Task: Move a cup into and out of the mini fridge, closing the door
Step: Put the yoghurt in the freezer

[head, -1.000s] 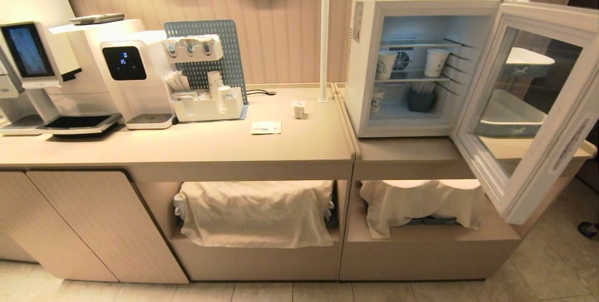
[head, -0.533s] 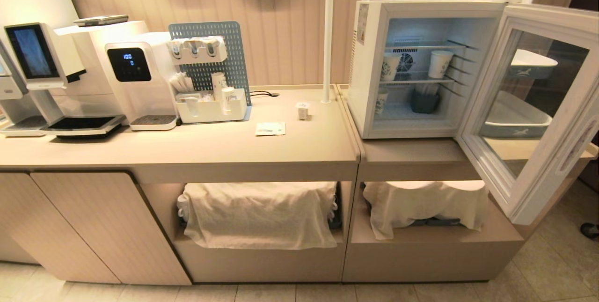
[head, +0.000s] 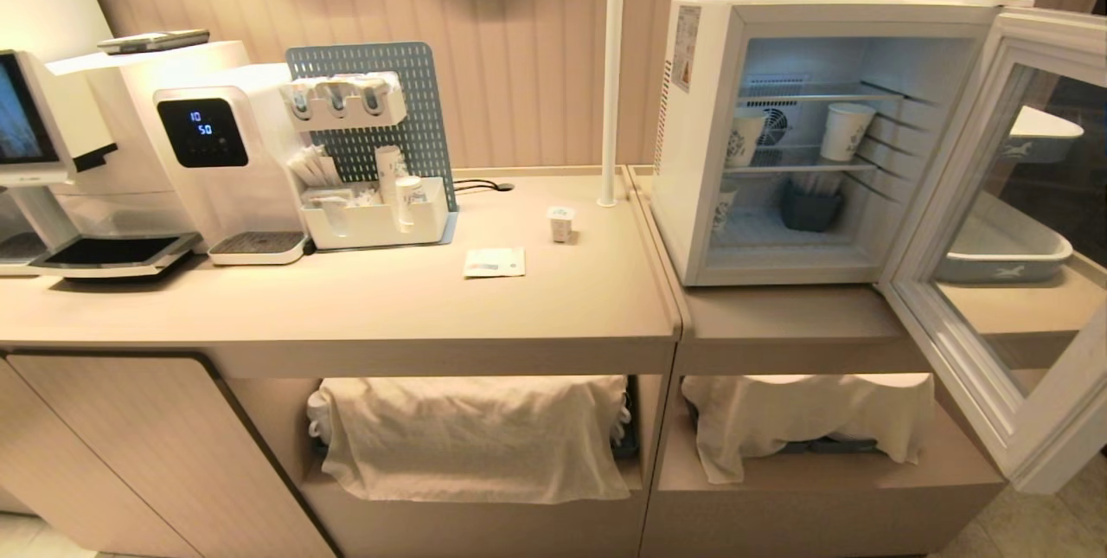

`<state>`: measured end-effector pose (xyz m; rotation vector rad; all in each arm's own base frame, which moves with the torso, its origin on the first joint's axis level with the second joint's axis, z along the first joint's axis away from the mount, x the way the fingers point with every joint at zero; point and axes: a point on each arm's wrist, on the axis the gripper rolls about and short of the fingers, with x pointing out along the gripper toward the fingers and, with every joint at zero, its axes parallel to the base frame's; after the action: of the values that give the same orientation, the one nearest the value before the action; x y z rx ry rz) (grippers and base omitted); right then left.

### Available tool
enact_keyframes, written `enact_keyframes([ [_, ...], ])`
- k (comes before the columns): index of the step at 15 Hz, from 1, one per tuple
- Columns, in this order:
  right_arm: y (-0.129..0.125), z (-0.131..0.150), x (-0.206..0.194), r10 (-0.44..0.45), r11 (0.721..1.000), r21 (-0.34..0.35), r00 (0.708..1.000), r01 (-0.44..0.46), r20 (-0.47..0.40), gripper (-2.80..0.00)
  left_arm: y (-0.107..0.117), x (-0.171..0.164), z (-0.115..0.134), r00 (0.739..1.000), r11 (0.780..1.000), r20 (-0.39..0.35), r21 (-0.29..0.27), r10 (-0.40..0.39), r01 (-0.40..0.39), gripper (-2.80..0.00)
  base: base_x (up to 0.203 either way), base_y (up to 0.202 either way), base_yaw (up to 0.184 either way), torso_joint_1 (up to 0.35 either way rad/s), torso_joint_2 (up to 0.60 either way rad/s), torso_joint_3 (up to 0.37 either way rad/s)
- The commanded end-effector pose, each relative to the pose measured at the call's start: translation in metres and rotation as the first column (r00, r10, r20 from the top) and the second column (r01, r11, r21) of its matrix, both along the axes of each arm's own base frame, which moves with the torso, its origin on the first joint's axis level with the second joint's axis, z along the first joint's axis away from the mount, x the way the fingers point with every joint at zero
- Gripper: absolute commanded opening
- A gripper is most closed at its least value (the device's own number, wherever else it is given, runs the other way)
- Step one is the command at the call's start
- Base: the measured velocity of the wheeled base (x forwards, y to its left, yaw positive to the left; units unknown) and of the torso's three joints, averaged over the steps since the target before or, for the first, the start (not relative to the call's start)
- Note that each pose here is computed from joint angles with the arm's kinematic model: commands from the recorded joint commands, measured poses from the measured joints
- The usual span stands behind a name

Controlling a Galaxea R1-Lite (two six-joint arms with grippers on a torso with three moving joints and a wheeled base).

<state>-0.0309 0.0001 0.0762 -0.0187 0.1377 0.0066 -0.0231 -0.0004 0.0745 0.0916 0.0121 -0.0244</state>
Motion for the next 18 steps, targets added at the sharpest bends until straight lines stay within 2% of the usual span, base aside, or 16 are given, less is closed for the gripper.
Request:
enact_keyframes([
  [1, 0.0, -0.0002, 0.0001, 0.001, 1.0, -0.001, 1.0, -0.001, -0.003, -2.8, 0.0, 0.0, -0.0002, 1.0, 1.0, 0.0, 0.0, 0.001, -0.001, -2.8, 0.193, 0.0, -0.001, 0.007, 0.0, 0.002],
  [6, 0.0, -0.0002, 0.0001, 0.001, 1.0, -0.001, 1.0, -0.001, -0.003, -2.8, 0.0, 0.0001, -0.0002, 1.0, 1.0, 0.001, 0.0, 0.001, -0.001, -2.8, 0.192, 0.016, 0.0, 0.005, 0.0, 0.002],
  [10, 0.0, -0.0002, 0.0001, 0.001, 1.0, -0.001, 1.0, -0.001, -0.003, -2.8, 0.0, 0.0002, 0.0001, 1.0, 1.0, 0.005, -0.001, 0.001, -0.001, -2.8, 0.178, 0.154, 0.0, 0.002, 0.0, 0.005],
  [14, 0.0, -0.0002, 0.0001, 0.001, 1.0, -0.001, 1.0, -0.001, -0.003, -2.8, 0.0, 0.0002, 0.0001, 1.0, 1.0, 0.005, -0.001, 0.001, -0.001, -2.8, 0.006, 0.047, 0.004, 0.003, 0.0, 0.003],
  [18, 0.0, -0.0002, 0.0001, 0.001, 1.0, -0.001, 1.0, -0.001, -0.003, -2.8, 0.0, 0.0001, 0.0003, 1.0, 1.0, 0.005, -0.001, 0.001, -0.001, -2.8, 0.0, 0.186, 0.001, 0.0, 0.0, 0.003],
])
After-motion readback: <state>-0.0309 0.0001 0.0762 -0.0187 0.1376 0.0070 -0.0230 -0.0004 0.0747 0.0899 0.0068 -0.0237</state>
